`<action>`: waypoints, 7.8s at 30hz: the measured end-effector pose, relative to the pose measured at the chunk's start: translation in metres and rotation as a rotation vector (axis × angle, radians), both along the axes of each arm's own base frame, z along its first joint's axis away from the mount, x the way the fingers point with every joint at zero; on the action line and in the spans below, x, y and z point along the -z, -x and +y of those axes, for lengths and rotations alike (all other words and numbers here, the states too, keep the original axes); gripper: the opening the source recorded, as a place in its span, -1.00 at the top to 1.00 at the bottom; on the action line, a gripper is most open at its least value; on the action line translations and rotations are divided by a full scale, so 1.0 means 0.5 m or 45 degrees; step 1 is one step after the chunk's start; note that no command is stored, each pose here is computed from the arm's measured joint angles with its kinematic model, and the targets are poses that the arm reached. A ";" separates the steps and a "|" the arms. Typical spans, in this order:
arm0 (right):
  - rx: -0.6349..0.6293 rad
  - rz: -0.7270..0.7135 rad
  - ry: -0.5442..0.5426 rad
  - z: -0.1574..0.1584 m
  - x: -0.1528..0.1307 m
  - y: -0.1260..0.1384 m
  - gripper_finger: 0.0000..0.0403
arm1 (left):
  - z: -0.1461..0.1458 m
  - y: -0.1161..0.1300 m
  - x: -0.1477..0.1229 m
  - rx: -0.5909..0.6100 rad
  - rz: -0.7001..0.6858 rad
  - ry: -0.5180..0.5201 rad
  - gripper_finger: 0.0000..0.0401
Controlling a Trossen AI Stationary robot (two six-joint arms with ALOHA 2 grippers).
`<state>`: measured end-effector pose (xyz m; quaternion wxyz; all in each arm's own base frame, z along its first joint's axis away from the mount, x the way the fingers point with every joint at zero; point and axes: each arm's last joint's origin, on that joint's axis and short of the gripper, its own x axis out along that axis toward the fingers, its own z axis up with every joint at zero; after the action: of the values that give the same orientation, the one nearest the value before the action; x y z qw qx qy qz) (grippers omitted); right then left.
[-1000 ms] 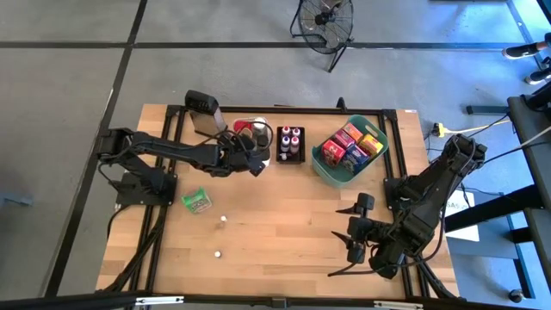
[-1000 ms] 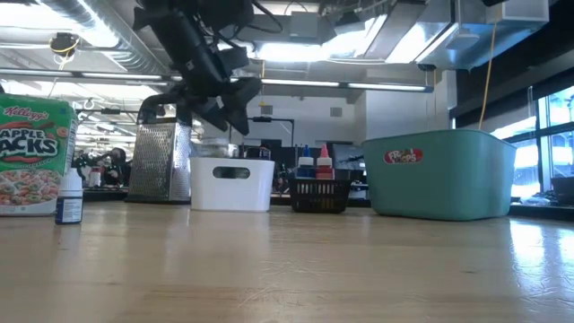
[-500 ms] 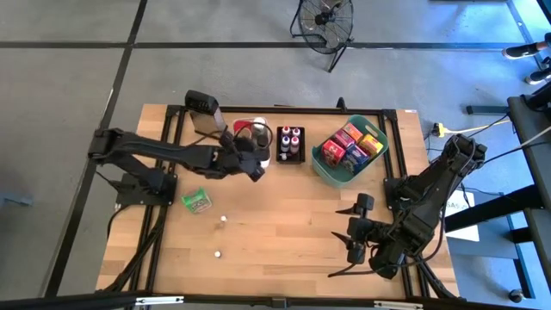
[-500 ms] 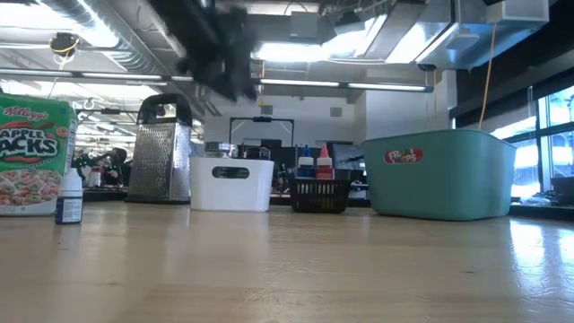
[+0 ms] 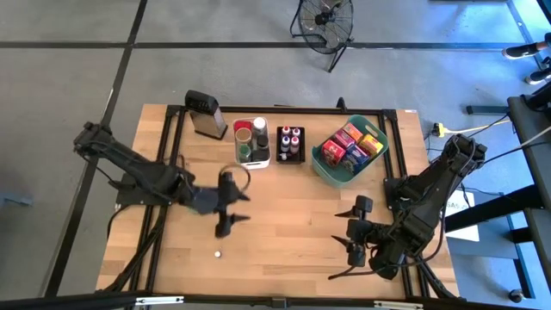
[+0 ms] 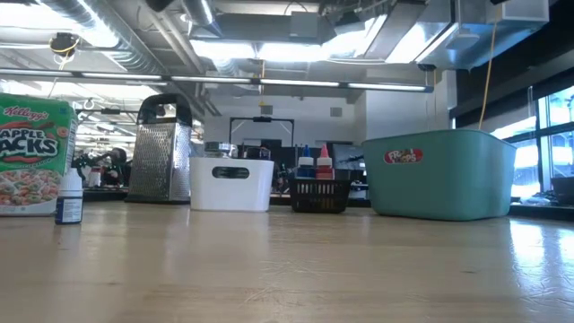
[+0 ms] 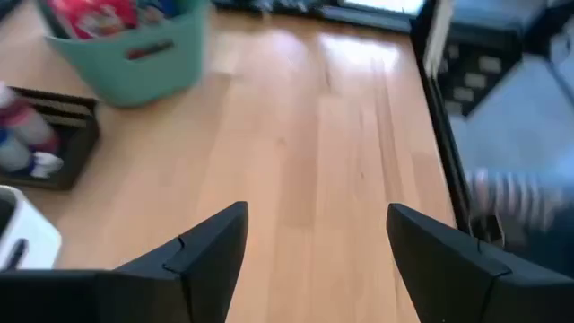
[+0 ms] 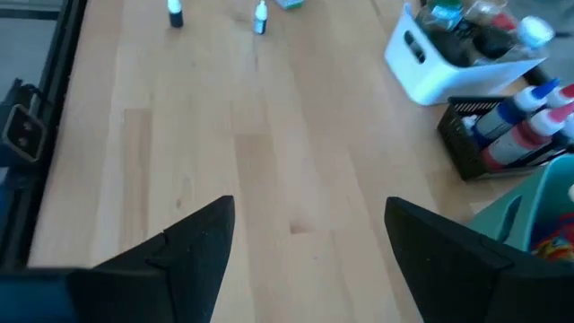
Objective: Pick & Place Kitchen Items
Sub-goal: Put the small blue food coloring bottle into the black bin
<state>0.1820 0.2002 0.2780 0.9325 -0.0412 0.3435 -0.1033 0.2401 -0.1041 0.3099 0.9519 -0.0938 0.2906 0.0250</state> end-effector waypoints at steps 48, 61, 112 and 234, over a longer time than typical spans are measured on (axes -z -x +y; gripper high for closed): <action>-0.305 0.108 -0.151 0.031 0.019 -0.019 -0.45 | -0.097 0.014 0.156 -0.014 0.669 0.034 -0.31; -0.306 0.145 -0.154 0.050 0.047 -0.029 -0.45 | -0.063 0.022 0.164 -0.098 0.813 -0.038 -0.31; -0.307 0.121 -0.172 0.053 0.045 -0.031 -0.45 | -0.022 0.043 0.282 0.011 0.823 -0.211 -0.31; -0.373 -0.204 0.620 0.094 -0.041 0.098 -0.45 | 0.494 -0.420 0.170 0.410 0.740 -0.388 0.66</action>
<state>0.1328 0.2472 0.2986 0.9244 -0.3045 0.2242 -0.0500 0.4501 0.1431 0.2248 0.8244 0.1072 0.5529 -0.0564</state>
